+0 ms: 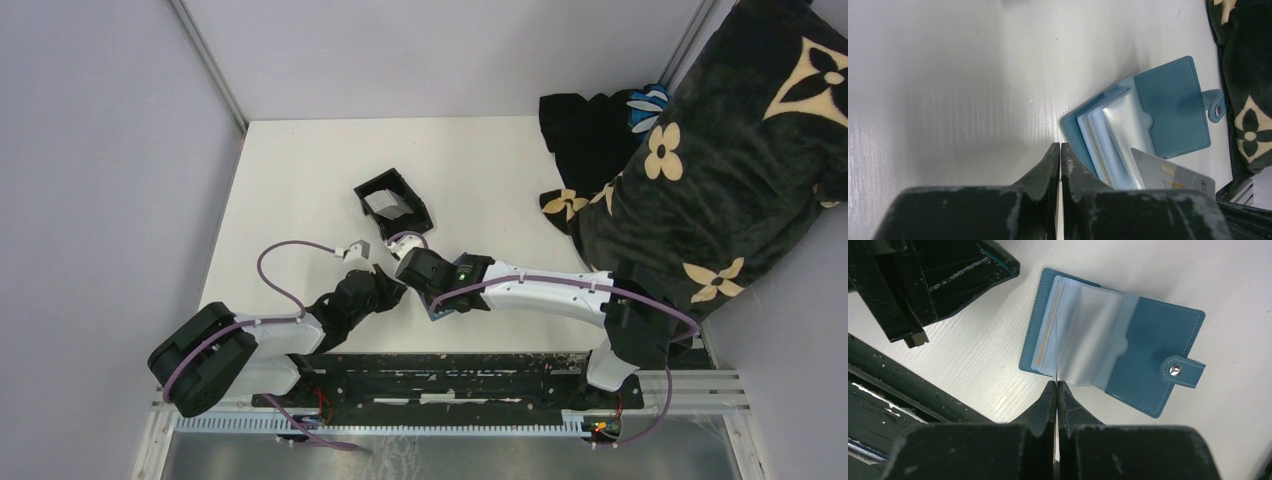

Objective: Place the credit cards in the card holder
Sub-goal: Turn over the card slot in the card holder.

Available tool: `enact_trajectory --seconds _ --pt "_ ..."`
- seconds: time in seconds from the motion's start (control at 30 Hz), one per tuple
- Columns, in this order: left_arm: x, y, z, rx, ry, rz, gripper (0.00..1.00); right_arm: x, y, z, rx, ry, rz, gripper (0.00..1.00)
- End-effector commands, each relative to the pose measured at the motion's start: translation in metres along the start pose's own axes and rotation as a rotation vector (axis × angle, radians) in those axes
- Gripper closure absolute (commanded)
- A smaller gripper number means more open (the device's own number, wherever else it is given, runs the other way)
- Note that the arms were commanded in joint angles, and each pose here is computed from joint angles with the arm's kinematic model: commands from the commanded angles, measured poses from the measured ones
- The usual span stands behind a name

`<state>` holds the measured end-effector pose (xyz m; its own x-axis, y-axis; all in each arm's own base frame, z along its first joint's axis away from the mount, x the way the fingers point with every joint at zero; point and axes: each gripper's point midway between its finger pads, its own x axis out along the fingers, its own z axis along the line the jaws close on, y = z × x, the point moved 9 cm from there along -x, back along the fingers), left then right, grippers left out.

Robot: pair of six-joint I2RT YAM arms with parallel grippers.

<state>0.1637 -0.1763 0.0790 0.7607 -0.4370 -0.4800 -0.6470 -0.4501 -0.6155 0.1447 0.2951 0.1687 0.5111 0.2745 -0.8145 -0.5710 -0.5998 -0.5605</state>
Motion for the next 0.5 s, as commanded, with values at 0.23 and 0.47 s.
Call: enact_trajectory --seconds 0.23,0.47 --pt "0.004 -0.008 -0.007 0.030 0.008 -0.052 0.92 -0.002 -0.016 0.014 0.024 -0.039 -0.037 0.99" --pt "0.002 -0.008 -0.005 0.026 0.004 -0.058 0.92 0.006 -0.015 0.017 0.023 -0.033 -0.020 0.99"
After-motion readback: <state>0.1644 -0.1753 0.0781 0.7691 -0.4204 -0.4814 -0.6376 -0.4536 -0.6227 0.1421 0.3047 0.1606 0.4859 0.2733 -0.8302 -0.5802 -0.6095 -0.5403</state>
